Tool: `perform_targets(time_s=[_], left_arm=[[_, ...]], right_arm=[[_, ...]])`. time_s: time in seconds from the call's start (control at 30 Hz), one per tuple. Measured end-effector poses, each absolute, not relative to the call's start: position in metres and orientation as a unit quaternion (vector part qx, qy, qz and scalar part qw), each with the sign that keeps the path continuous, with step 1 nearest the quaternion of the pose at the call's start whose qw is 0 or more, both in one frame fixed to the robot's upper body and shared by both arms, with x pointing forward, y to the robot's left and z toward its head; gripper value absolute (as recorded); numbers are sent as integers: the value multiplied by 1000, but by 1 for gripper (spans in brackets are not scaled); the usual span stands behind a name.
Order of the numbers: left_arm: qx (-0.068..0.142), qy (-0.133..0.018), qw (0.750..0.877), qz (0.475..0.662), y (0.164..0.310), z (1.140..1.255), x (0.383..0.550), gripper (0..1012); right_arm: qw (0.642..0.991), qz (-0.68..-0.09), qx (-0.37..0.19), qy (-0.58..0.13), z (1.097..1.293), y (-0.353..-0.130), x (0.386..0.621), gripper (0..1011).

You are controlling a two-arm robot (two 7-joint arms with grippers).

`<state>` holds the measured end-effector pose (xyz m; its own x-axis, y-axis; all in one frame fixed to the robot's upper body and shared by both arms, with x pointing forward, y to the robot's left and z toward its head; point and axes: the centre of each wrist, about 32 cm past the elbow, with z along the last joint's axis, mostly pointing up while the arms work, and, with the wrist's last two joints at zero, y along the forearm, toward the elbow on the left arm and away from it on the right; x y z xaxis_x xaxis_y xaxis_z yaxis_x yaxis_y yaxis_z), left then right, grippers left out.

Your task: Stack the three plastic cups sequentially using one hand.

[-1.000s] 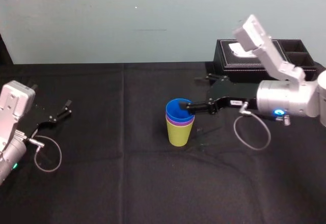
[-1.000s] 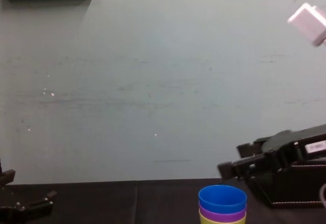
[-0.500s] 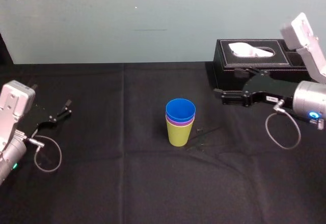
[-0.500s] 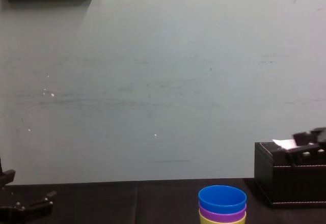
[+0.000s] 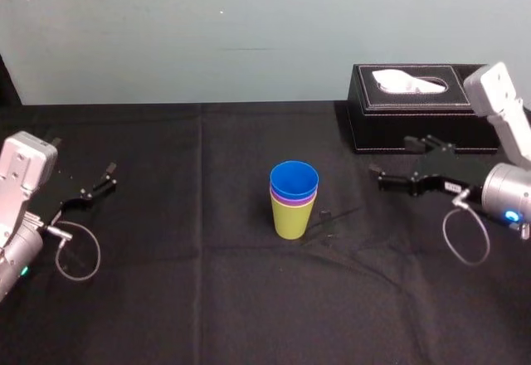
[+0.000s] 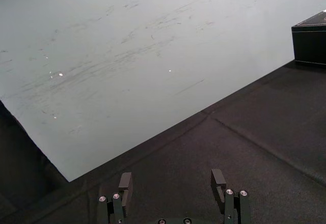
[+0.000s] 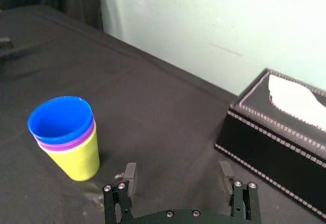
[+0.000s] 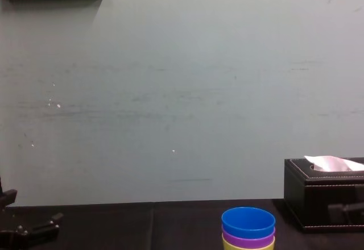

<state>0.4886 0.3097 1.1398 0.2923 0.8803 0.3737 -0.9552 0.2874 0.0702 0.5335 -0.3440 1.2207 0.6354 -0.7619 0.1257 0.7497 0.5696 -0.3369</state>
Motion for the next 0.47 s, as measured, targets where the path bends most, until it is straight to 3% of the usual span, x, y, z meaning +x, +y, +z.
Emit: perform_targets(time_s=[0.47], left_arm=[[142,-132,791,580,310,1140,489,1012]], right_arm=[[886,-426,-183,16,1220,-344,533,1000]])
